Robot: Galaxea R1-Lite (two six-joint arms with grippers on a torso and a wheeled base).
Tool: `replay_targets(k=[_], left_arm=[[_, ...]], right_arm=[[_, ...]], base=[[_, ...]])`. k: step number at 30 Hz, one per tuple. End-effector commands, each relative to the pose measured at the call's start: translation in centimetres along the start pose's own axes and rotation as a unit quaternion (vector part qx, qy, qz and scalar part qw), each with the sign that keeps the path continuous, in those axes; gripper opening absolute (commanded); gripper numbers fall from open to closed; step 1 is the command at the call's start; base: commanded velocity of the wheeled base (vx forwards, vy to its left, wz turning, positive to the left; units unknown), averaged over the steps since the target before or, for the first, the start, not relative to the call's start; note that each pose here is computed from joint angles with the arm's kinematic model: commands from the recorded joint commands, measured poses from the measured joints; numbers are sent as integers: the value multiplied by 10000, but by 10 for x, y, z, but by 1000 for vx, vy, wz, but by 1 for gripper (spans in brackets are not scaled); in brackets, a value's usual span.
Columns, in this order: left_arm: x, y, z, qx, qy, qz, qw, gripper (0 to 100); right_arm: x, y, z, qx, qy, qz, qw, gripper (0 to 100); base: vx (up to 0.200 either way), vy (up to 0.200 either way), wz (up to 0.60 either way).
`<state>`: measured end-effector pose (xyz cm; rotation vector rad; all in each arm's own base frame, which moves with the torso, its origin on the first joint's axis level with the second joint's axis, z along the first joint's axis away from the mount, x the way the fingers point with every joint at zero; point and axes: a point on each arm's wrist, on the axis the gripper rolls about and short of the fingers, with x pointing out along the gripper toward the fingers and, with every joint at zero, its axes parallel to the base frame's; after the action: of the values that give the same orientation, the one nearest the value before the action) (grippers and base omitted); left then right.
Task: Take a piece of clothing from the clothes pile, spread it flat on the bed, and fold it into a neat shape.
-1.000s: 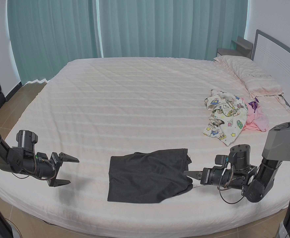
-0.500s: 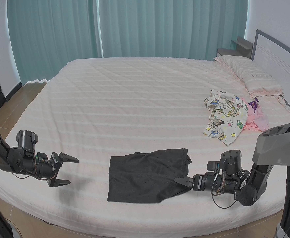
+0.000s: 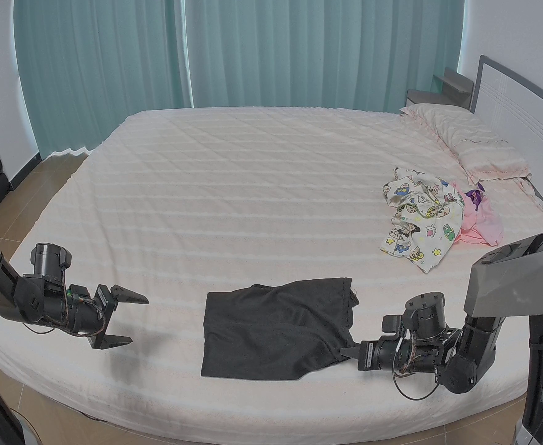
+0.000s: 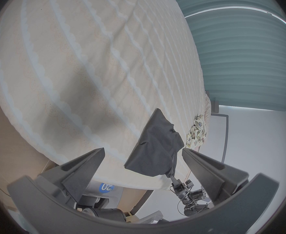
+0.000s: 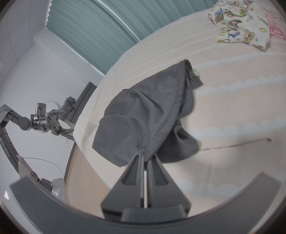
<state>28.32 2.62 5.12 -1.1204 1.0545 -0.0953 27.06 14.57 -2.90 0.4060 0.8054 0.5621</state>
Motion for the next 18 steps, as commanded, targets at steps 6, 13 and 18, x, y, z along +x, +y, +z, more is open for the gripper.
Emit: replay_targets(k=[6,13,18], left_arm=[[0,0,0,-5,1,1,10000,100],[0,0,0,-5,1,1,10000,100],[1,0,1,-13,1,1,10000,100]], right_arm=[[-20,-13,3,143,-87,-265,9995,0],[-16,-19,-5,136,84,-352,9993,0],[-12,-21,-4,128,70,-358,9993,100]], base=[[0,0,0],[0,0,0],[0,0,0]])
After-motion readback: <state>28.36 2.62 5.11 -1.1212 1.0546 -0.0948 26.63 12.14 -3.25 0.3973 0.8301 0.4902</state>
